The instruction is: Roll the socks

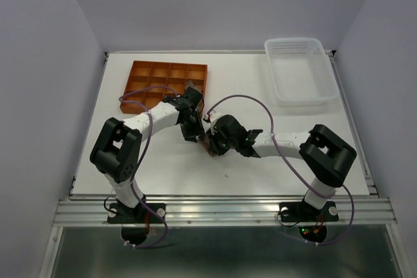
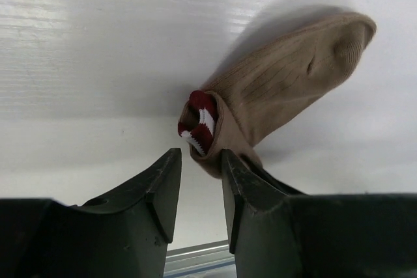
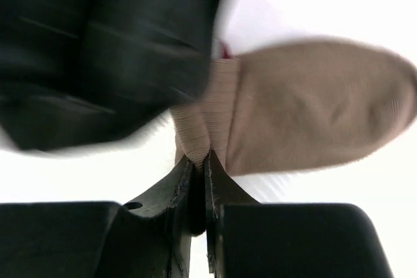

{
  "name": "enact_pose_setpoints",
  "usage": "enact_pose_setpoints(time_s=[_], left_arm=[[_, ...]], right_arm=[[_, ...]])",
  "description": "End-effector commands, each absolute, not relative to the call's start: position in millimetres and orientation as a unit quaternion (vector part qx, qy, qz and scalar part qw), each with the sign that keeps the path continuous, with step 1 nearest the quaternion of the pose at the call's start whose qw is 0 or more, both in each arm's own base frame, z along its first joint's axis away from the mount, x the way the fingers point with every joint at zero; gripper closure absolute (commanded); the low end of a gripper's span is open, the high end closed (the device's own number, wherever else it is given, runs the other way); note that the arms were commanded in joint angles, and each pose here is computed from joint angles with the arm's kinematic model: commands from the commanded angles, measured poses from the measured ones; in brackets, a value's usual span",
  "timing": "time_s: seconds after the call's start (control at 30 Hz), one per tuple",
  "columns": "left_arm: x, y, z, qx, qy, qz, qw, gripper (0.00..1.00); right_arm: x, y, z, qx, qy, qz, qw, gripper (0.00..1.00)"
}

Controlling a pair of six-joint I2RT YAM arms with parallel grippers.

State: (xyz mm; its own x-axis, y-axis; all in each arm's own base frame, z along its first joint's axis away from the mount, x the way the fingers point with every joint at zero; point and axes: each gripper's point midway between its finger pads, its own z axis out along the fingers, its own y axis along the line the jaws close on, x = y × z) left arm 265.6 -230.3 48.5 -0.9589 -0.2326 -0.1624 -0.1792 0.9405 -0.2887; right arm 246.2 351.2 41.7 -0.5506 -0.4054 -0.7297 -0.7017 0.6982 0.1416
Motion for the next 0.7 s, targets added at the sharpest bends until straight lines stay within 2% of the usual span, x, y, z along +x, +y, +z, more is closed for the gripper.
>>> enact_pose_setpoints(time_s=[0.0,0.27,0.47,0.5,0.53,0.67], left_arm=[[274,-213,68,-0.116,0.975,-0.142,0.126,0.57],[289,-184,78,-0.143,0.968,-0.138,0.154,0.57],[289,-192,83,-0.127,0.964,-0.168,0.160,0.57],[289,-194,84,-0.121,0.963,-0.177,0.162,0.48],[288,-196,85,-0.116,0.962,-0.184,0.163,0.44],[284,-207,85,-0.100,0.957,-0.221,0.160,0.44]], right_arm=[[237,359,59,-0.310,0.843,0.310,0.312,0.91],[234,362,61,-0.296,0.824,0.420,0.238,0.91],[244,361,62,-0.264,0.819,0.472,0.193,0.91],[240,361,65,-0.257,0.814,0.490,0.176,0.91],[242,360,64,-0.251,0.814,0.495,0.173,0.91],[246,356,47,-0.223,0.824,0.499,0.145,0.91]])
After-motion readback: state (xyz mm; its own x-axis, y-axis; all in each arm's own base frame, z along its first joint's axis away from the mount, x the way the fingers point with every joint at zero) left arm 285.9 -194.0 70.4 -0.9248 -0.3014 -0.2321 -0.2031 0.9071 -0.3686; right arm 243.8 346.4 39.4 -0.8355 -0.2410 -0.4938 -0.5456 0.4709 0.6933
